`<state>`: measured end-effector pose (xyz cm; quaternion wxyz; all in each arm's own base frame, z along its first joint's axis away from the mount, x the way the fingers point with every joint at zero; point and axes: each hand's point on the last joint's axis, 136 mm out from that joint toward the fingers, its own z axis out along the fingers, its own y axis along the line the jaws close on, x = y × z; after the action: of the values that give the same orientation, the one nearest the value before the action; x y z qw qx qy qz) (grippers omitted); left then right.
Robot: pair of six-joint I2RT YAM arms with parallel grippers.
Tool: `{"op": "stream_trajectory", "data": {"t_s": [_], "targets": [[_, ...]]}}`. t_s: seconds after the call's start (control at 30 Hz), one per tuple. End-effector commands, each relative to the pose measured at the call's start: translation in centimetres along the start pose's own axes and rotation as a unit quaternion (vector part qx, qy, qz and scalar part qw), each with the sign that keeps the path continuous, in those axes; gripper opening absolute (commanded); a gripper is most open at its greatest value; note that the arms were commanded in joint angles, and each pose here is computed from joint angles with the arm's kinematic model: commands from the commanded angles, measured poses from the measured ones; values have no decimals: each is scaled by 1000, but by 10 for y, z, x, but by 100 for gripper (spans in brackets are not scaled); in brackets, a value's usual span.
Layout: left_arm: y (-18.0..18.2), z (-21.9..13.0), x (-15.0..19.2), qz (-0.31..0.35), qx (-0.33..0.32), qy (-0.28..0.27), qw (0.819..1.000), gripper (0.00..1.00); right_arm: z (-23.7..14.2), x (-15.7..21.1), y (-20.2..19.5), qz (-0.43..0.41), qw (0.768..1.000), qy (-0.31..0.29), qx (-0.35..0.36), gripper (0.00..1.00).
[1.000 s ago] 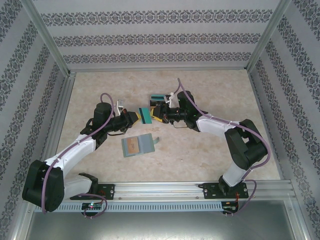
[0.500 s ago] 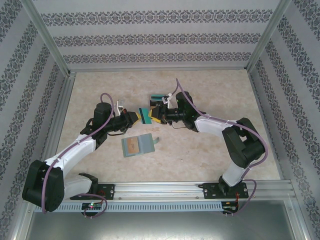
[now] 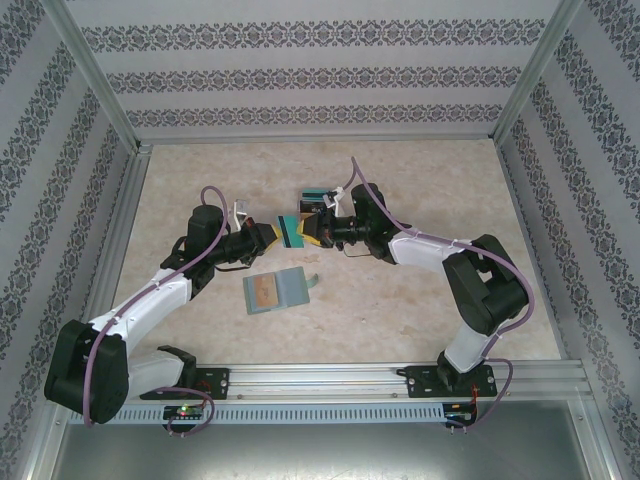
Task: Take the credit cards out of the card holder
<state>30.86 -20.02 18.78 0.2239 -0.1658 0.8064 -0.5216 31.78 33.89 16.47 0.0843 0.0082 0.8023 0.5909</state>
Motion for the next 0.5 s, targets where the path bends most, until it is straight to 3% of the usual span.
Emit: {"op": "stream_trajectory", "data": {"t_s": [0.0, 0.23, 0.3, 0.33, 0.4, 0.47], "targets": [[-3, 0, 0, 12, 11, 1, 1000, 0, 5, 2, 21, -22, 999, 11, -34, 18], [3, 0, 1, 12, 1, 1, 1000, 1, 0, 2, 26, -27, 999, 13, -42, 0], [5, -1, 2, 16, -7, 3, 1000, 21, -4, -1, 26, -30, 999, 10, -41, 0], [5, -2, 2, 19, -10, 3, 1000, 40, -7, -2, 26, -31, 999, 8, -39, 0], [6, -4, 2, 23, -20, 2, 1000, 65, -13, -7, 27, -41, 999, 5, -36, 0], [5, -7, 1, 28, -26, -2, 999, 75, -19, -12, 28, -53, 998, 5, -26, 0]]}}
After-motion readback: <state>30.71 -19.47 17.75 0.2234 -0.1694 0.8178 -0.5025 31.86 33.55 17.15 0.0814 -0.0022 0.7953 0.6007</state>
